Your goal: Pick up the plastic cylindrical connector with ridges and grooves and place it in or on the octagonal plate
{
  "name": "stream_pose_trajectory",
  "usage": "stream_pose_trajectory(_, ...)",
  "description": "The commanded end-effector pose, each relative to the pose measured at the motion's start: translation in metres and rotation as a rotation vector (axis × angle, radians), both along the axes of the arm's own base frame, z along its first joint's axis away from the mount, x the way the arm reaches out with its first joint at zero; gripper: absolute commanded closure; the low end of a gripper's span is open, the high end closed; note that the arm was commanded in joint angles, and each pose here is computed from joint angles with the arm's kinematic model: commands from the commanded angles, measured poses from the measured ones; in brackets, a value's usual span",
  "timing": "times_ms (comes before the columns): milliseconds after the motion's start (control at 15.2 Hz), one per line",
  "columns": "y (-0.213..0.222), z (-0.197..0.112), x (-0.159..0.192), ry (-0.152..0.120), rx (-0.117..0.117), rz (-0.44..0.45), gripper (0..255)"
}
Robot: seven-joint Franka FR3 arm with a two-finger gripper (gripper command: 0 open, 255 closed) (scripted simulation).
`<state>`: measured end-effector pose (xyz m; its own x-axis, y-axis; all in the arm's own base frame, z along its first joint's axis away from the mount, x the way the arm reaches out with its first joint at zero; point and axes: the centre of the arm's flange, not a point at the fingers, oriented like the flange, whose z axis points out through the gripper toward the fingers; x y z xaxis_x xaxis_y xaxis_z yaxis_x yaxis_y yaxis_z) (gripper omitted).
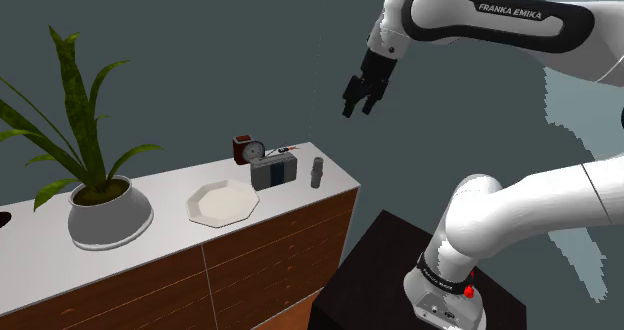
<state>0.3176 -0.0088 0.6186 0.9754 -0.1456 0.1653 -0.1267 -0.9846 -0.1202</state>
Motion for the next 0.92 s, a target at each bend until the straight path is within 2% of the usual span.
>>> stream_pose_trajectory(0,0.000,0.000,0.000,0.000,0.000,0.000,0)
stream_pose_trajectory(858,-0.067,-0.122,0.104,0.068,-0.019,-0.076,0)
